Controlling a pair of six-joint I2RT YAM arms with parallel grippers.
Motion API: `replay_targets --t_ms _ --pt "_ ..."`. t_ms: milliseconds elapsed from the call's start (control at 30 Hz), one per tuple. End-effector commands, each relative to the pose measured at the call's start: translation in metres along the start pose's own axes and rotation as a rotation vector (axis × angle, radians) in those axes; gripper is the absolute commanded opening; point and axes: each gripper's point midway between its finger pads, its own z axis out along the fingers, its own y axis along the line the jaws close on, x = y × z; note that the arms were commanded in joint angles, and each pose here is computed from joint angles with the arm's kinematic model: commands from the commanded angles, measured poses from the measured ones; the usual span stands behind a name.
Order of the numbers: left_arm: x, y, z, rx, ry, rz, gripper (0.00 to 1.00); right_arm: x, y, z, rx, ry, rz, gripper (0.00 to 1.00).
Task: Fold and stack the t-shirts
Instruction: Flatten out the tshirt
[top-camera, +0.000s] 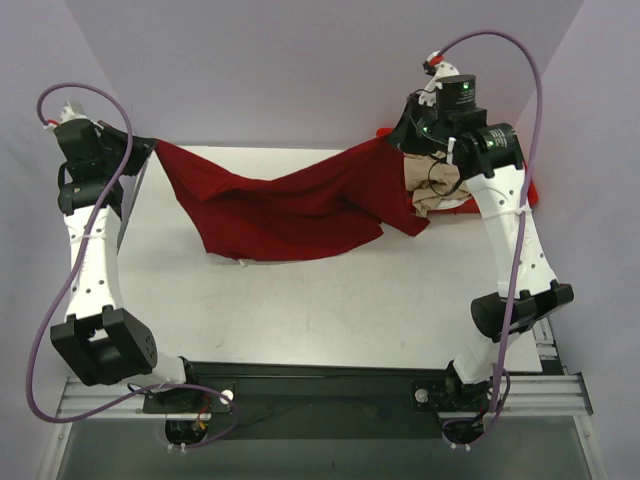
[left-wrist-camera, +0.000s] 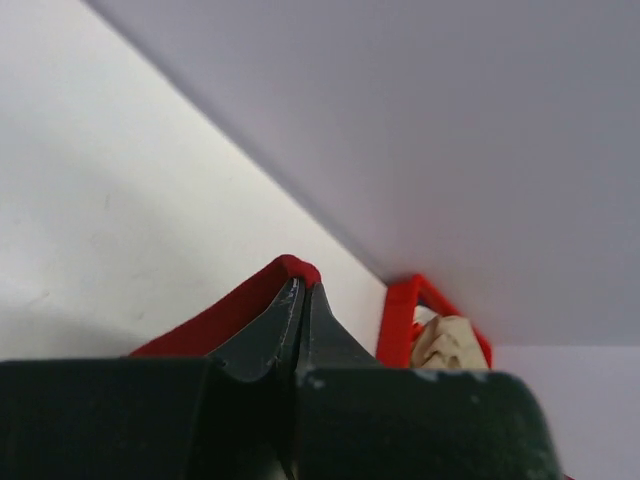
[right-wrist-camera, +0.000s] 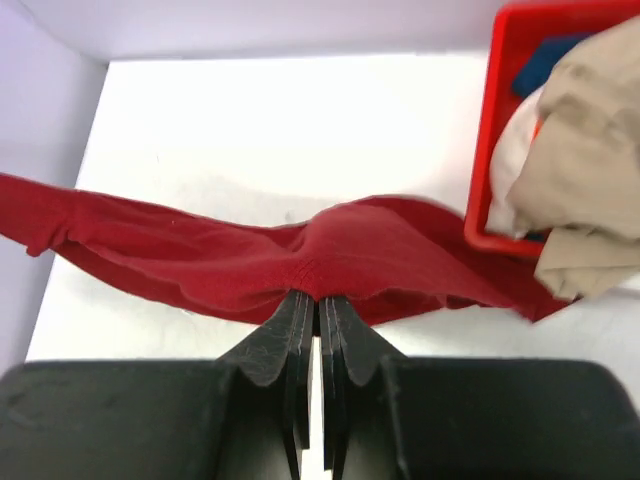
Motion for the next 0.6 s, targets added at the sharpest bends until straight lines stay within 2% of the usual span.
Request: replay_targets --t_ms 0,133,167,233,267,367,500,567 --pt "-0.065 -0.087 -0.047 0.224 -0.192 0.004 0.00 -0.042 0.000 -0.032 0.038 -0.124 -0.049 0.00" --pt "-0.102 -0.134 -0.112 0.334 -0.352 0.009 0.00 -0.081 0.004 -0.078 0.046 -0.310 -0.093 0.00" --pt "-0.113 -0.142 -0.128 0.349 -0.412 0.012 0.00 -0.099 0.013 -0.106 0.018 -0.410 -0.104 0.00" --pt "-0.123 -0.159 -0.169 0.395 -0.497 0.023 0.00 -0.098 0.013 -0.116 0.013 -0.453 -0.125 0.00" --pt "-0.129 -0.164 -0.184 0.404 -0.545 0.032 0.00 -0.112 0.022 -0.145 -0.020 -0.554 -0.127 0.00" --pt "-0.135 -0.177 -0.226 0.435 -0.625 0.042 0.00 -0.118 0.033 -0.175 -0.058 -0.665 -0.160 0.00" --pt "-0.142 -0.188 -0.260 0.473 -0.701 0.044 0.00 -0.125 0.044 -0.193 -0.070 -0.728 -0.175 0.00" --pt "-0.147 -0.194 -0.266 0.491 -0.732 0.062 0.00 -0.130 0.045 -0.185 -0.063 -0.735 -0.178 0.00"
